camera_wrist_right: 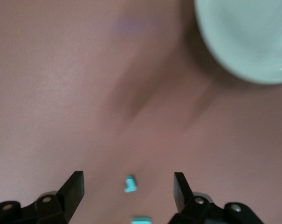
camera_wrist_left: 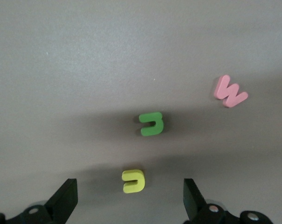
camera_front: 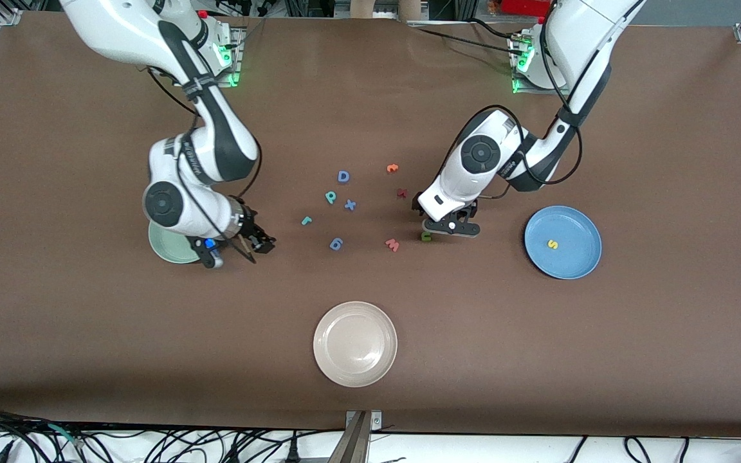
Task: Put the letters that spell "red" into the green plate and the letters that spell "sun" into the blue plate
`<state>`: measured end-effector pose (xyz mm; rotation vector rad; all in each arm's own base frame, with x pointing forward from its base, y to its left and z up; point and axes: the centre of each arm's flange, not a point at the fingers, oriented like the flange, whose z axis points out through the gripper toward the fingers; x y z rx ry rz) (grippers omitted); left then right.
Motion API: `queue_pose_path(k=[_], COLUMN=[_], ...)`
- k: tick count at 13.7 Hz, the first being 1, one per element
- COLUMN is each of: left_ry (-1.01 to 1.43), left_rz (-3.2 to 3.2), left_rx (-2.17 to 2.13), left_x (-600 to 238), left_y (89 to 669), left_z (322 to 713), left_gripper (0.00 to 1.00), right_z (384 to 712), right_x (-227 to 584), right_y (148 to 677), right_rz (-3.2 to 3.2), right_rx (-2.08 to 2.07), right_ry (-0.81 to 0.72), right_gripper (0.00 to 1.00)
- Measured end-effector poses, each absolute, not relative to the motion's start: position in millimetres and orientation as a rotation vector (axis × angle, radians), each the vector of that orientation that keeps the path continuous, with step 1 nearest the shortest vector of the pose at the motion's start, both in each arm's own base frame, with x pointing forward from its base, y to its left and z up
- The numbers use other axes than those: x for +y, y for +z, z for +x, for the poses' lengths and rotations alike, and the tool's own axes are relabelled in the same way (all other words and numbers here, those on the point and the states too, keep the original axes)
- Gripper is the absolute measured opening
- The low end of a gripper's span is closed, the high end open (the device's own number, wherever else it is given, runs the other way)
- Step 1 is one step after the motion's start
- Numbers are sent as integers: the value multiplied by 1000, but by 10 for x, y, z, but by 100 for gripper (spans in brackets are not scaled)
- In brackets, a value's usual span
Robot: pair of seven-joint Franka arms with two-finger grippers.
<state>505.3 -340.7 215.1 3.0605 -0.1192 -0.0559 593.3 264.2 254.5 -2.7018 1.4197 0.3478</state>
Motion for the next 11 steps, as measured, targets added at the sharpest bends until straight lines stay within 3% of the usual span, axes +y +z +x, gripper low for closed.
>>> queue_pose_path(k=[3,11], left_ry=[-24,21], left_rz=[3082,3114], left_rx=[-118,-80], left_x=[-3402,-3433], left_y=[2027,1765], left_z=[4999,4911], left_gripper=[100,98], right_z=[5869,5677], right_x=[3116,3422], right_y=[2347,1874], right_rz=[-2653,-2700], right_rx=[1490,1481], right_ry=[301,333], right_gripper=[95,88])
